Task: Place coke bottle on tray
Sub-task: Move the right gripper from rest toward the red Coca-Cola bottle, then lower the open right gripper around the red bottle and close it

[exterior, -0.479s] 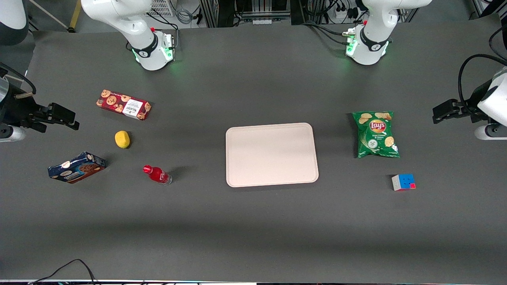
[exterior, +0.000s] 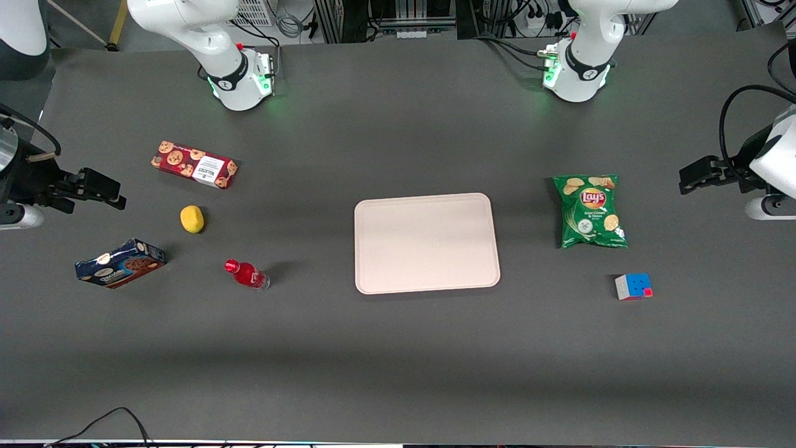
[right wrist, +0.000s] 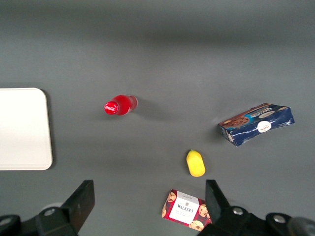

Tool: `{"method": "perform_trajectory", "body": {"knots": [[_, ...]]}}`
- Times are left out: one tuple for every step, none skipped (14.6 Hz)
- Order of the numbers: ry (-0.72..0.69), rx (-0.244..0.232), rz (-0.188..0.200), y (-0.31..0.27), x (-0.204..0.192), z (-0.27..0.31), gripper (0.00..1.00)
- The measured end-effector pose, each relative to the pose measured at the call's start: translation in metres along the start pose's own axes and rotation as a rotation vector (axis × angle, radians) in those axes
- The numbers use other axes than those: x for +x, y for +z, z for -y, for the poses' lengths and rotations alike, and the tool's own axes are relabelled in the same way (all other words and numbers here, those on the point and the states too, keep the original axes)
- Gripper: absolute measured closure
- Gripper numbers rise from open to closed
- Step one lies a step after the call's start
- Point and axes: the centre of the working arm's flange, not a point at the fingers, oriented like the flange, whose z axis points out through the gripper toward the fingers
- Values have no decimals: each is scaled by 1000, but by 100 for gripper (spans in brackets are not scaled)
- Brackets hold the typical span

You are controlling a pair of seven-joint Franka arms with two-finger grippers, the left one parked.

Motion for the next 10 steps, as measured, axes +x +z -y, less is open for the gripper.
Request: {"method": "perform_trajectory", "body": {"knots": [[-3,-14,4,3,1,0,0],[-8,-21,11,7,3,2,0],[-13,-22,21,13,6,6,0],[-20,-23,28,21,10,10,0],[-30,-24,30,31,14,16,0],[-36,-25,29,44,19,22,0],[-41,-25,27,59,22,29,0],[-50,-24,25,75,24,37,0],[-55,-22,20,91,24,46,0],[-58,-20,7,108,24,54,0]]}}
